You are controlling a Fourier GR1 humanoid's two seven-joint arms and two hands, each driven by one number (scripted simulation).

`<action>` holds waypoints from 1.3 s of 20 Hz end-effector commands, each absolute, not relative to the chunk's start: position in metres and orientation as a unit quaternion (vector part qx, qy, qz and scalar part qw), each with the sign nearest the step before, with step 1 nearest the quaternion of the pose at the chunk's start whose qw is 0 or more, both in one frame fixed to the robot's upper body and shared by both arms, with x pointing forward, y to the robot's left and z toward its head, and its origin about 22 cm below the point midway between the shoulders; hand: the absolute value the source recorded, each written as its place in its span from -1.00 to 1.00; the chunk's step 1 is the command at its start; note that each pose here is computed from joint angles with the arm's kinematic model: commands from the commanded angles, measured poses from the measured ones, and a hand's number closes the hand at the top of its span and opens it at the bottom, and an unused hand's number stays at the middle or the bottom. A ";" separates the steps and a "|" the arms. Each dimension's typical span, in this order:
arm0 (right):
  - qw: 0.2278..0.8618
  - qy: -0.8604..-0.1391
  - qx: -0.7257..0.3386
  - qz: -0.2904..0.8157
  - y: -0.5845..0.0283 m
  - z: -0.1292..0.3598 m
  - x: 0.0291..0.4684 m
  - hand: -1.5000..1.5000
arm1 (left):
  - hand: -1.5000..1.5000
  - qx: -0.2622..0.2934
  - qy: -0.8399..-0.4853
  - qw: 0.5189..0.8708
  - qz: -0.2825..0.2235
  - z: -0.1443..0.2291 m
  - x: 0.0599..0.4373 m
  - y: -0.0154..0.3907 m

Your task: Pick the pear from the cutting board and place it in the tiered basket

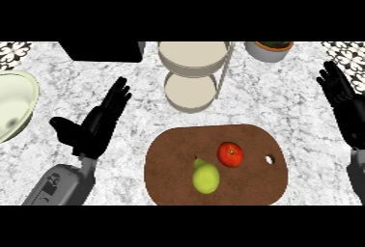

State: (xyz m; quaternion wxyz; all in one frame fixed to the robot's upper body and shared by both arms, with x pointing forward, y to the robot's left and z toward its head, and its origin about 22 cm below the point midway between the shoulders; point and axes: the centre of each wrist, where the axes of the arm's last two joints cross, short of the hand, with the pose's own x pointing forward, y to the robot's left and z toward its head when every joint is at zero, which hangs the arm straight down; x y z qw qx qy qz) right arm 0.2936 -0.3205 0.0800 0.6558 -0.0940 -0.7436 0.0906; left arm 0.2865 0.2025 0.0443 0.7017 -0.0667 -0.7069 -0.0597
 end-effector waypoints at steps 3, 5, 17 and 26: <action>0.628 -0.763 0.002 0.154 -0.259 0.092 0.278 1.00 | 0.00 -0.042 -0.689 0.721 -0.060 0.050 0.281 0.233; 0.618 -0.761 0.065 0.187 -0.219 0.077 0.270 1.00 | 0.00 -0.035 -0.674 0.736 -0.063 0.049 0.288 0.222; 0.619 -0.731 -0.131 0.255 -0.175 0.062 0.195 -1.00 | 0.00 -0.046 -0.637 0.767 -0.058 0.027 0.284 0.232; 0.607 -0.580 -0.356 0.410 -0.166 0.114 0.187 -1.00 | 0.00 -0.049 -0.638 0.766 -0.060 0.022 0.282 0.223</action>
